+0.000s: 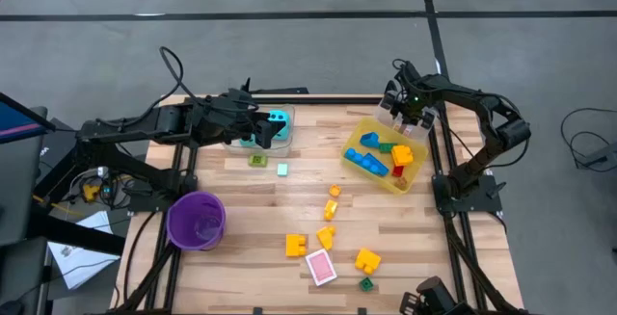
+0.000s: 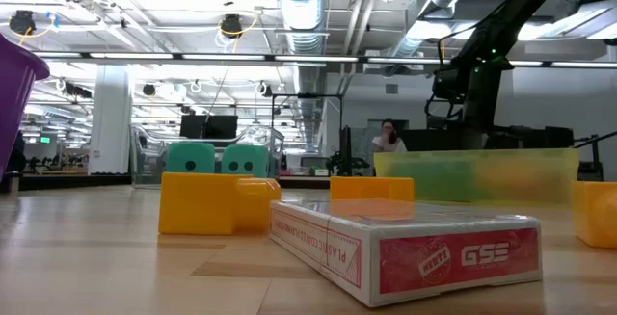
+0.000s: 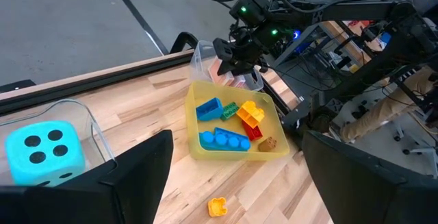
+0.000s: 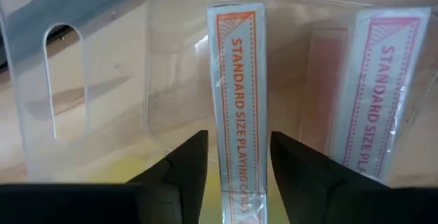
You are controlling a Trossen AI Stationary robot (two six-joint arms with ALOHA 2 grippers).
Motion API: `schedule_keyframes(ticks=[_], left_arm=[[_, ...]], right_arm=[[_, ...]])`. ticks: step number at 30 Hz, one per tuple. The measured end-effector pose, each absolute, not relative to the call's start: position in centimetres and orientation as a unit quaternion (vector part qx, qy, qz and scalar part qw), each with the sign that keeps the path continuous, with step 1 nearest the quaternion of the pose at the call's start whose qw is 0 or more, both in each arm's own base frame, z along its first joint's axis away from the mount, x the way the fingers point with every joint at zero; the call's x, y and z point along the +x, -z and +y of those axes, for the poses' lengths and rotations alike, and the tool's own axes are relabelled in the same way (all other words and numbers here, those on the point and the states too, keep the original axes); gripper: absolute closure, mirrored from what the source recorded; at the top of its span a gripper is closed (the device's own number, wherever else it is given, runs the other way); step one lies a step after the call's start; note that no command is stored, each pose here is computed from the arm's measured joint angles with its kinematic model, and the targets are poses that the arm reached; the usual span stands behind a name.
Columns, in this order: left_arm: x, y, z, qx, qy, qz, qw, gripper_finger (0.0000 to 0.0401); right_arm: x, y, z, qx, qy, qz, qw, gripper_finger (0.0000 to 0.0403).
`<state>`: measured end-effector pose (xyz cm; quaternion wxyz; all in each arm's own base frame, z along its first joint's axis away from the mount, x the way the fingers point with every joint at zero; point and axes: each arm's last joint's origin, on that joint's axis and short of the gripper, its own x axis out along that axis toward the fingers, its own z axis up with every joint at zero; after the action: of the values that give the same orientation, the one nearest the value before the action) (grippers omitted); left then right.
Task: Pick & Place Toys
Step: Put the orange deck of cards into the white bin
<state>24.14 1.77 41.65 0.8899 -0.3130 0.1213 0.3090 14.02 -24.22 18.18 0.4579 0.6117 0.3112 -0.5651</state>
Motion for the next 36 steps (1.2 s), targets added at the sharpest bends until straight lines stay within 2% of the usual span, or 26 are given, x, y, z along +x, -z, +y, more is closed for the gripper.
schedule_keyframes(ticks=[16,36], left_arm=[[24.14,-41.64,1.77,-0.314,-0.309,0.121,0.889,0.0082],[24.14,-41.64,1.76,-0.315,-0.308,0.122,0.890,0.0082]], right_arm=[[14.69,-18.17,-23.77,0.633,0.588,0.280,0.420,0.0317],[14.87,-18.19,-23.58,0.626,0.585,0.291,0.426,0.0319]])
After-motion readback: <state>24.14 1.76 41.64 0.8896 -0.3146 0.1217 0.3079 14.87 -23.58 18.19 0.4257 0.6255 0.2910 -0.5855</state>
